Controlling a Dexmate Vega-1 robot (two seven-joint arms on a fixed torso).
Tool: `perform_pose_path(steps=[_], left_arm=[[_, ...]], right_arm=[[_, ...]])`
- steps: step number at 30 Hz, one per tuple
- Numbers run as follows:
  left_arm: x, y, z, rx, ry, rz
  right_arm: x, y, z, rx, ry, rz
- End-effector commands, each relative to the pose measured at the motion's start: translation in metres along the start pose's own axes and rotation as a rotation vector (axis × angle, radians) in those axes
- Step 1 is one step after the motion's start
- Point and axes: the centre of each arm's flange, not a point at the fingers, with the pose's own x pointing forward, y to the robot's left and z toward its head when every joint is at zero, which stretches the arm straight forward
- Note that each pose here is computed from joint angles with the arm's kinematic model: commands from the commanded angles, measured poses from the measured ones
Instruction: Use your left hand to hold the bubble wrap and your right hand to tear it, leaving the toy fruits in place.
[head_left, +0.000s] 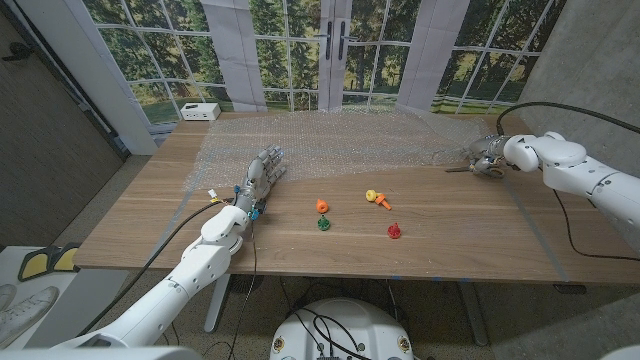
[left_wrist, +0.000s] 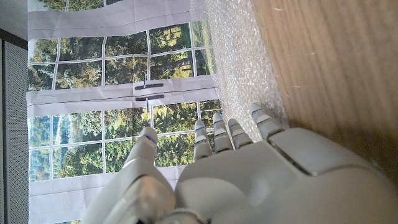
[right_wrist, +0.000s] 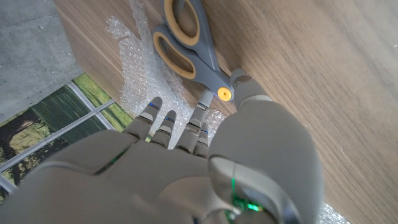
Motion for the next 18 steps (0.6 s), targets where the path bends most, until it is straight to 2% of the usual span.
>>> perform_pose_path(steps=[1,18], left_arm=[[0.0005,0.0009,0.0013,0.000,-0.001,-0.001],[-0.0013,0.0018,-0.0004,-0.001,0.001,0.003]], right_arm=[[0.0009,0.0035,-0.0004,-0.004,0.011,-0.007],[0.0041,0.0056,0.0020,-0.015,0.014,-0.006]])
